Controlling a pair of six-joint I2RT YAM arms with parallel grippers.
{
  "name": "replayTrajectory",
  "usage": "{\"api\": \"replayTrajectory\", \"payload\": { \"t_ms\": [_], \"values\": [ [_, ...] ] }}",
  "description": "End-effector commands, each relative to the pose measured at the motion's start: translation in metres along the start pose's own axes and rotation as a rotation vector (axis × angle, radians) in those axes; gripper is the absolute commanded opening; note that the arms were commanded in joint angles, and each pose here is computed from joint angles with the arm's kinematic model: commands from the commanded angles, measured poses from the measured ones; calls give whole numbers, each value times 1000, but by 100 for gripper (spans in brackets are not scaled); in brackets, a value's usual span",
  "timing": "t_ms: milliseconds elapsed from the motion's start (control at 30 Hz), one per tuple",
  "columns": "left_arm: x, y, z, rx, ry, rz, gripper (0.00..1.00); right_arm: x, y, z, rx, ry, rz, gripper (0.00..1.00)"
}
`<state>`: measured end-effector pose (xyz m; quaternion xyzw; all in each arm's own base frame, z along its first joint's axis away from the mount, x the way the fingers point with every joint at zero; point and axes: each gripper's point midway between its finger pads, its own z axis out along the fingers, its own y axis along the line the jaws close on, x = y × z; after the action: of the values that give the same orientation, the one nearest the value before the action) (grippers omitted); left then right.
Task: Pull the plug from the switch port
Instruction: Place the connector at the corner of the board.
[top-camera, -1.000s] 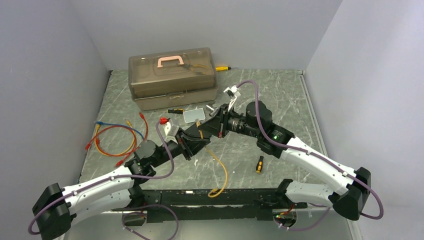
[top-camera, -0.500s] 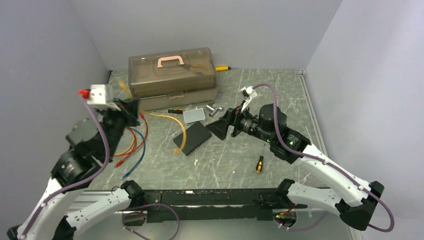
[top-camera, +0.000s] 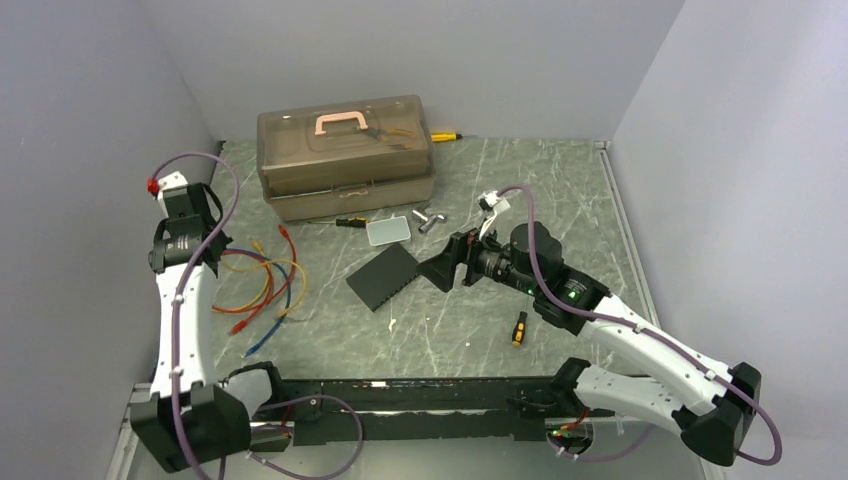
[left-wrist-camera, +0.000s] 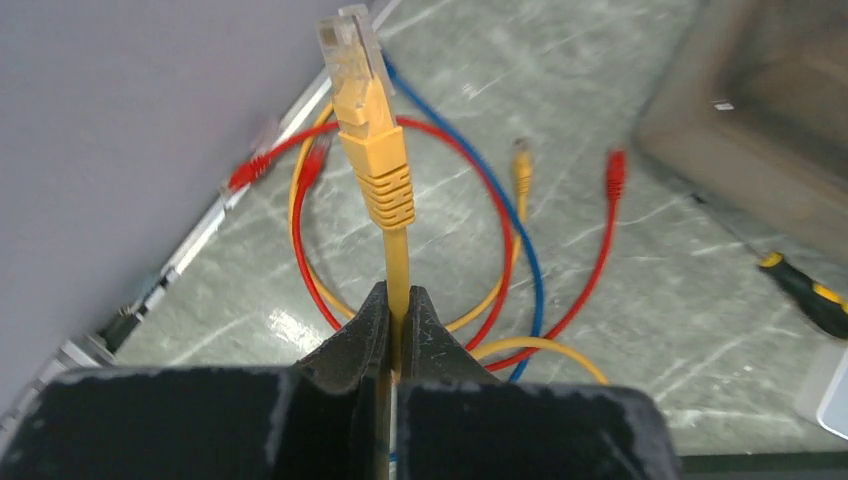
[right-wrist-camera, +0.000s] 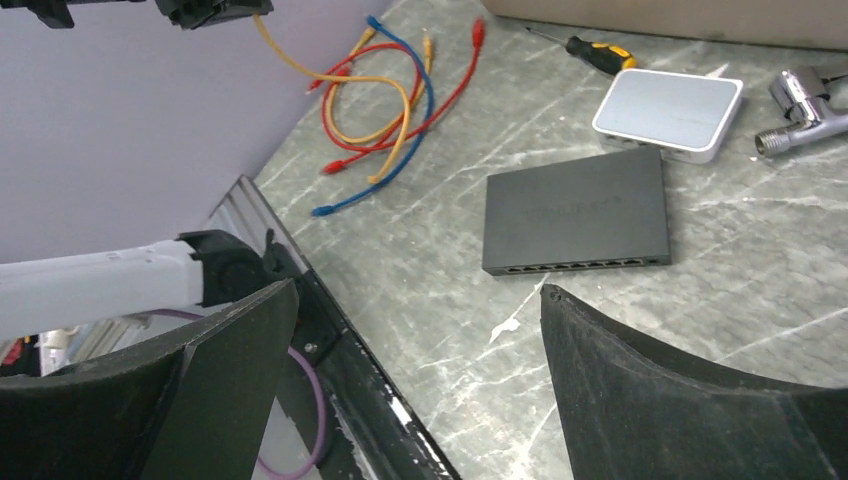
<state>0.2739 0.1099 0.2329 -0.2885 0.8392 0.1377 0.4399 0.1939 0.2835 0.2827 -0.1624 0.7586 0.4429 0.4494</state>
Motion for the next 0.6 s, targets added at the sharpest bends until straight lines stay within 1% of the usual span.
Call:
{"api": "replayTrajectory", "payload": {
  "t_ms": [0, 67, 100, 233, 267, 300, 400, 467, 567],
  "values": [
    [-2, 3, 29, 5, -3, -163, 0, -9, -8, 10, -2, -67, -40, 93],
    [7, 11, 43, -43, 31, -191, 1, 2, -18, 16, 16, -45, -36, 93],
    [9, 14, 48, -56, 40, -204, 11, 4, -22, 20, 21, -45, -34, 93],
    [1, 15, 48, -62, 32, -246, 83, 17, -35, 30, 40, -16, -19, 93],
    [-6, 14, 44, -56, 20, -261, 97, 20, -38, 32, 47, -8, -15, 93],
    [-12, 12, 39, -45, 8, -273, 99, 22, -40, 33, 52, -4, -15, 93],
    [-33, 4, 13, 18, -60, -330, 99, 22, -44, 34, 67, 0, -12, 94],
    [-45, -12, -12, 124, -127, -362, 99, 18, -47, 35, 81, -10, -15, 94],
    [-37, -64, -60, 375, -170, -354, 99, 17, -51, 43, 88, -8, -15, 94]
  ]
}}
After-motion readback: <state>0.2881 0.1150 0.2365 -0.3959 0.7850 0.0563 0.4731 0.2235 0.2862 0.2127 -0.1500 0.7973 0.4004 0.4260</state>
